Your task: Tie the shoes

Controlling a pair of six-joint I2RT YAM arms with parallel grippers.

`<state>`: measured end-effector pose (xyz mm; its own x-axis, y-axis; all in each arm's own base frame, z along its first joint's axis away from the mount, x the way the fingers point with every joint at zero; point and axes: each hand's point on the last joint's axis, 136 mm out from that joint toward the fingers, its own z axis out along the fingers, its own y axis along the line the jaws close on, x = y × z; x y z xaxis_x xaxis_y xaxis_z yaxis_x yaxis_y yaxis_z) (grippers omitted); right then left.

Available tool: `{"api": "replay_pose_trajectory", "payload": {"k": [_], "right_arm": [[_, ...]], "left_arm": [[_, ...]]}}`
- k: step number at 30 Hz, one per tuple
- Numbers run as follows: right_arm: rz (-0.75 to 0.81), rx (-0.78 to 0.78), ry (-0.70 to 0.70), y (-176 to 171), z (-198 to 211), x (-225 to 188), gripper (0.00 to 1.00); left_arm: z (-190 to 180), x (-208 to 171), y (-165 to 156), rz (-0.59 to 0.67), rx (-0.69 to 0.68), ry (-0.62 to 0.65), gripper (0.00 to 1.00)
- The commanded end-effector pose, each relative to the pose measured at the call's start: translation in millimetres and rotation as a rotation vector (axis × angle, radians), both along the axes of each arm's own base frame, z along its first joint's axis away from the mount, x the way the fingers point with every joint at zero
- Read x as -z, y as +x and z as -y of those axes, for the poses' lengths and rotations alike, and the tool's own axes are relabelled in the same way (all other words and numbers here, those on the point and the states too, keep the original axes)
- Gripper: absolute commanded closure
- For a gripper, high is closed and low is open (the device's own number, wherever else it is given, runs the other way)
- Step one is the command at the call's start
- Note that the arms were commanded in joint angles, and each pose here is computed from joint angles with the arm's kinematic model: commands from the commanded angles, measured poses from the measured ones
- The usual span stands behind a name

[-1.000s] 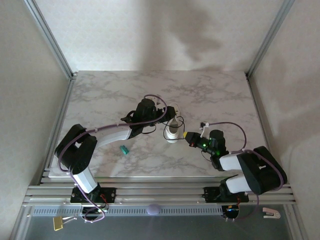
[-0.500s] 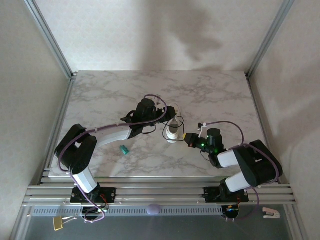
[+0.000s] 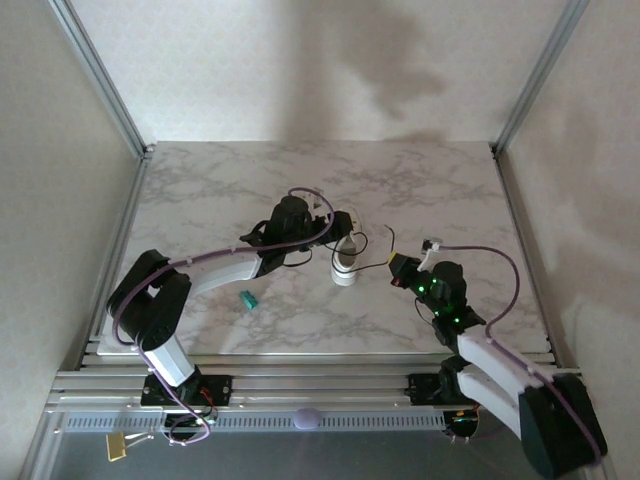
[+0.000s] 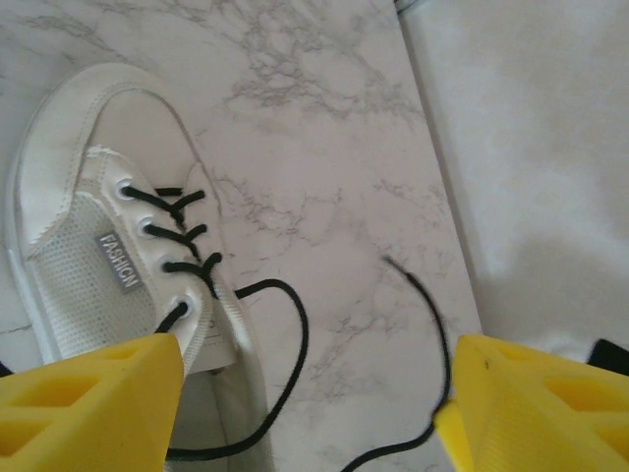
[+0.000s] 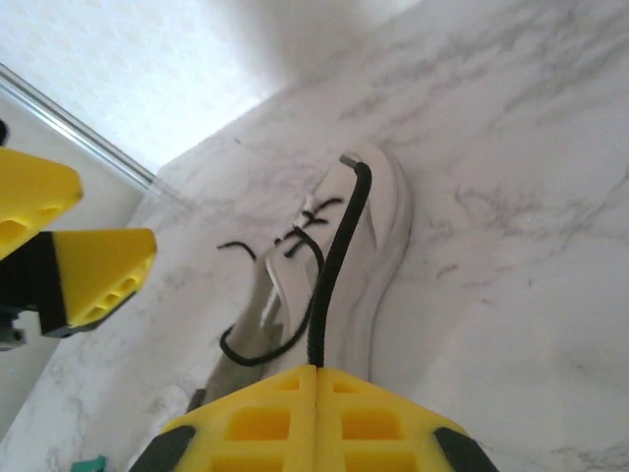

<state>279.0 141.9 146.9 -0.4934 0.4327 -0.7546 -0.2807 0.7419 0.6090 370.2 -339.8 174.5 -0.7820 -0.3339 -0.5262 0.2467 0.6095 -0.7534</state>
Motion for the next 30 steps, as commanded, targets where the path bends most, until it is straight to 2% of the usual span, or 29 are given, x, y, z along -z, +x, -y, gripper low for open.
{"api": "replay_pose_trajectory", "payload": {"k": [1,4,8,14,21,26,30], "right_arm": [[0.01,-0.048,-0.077,-10.5,-0.5,2.9,1.0],[0.063,-0.183,-0.063,-17.3,-21.4,-11.1,1.0],[0.108,-0.317,-0.021,-21.3,-44.2,-23.2,1.0],[0.163,-0.36,0.019,-22.7,-53.2,-40.8,1.0],[0.195,-0.388,0.042,-27.1,-59.1,-51.9,1.0],[0.207,-0.405,0.042,-28.8,-63.5,-56.0,1.0],[0.187,-0.402,0.03,-26.8,-64.6,-51.1,1.0]], "left_arm": [[8.0,-48.4,-3.2,0.092,0.055,-0.11,0.2],[15.1,-60.7,-9.2,0.108,0.102,-0.164,0.15],[24.2,-60.1,-15.5,0.095,0.154,-0.193,0.17],[25.1,-34.3,-13.1,0.022,0.13,-0.172,0.18],[37.3,-32.2,-17.6,0.008,0.162,-0.189,0.19],[43.4,-27.0,-20.2,-0.004,0.178,-0.186,0.24],[46.1,-29.0,-21.1,-0.003,0.185,-0.2,0.35]]}}
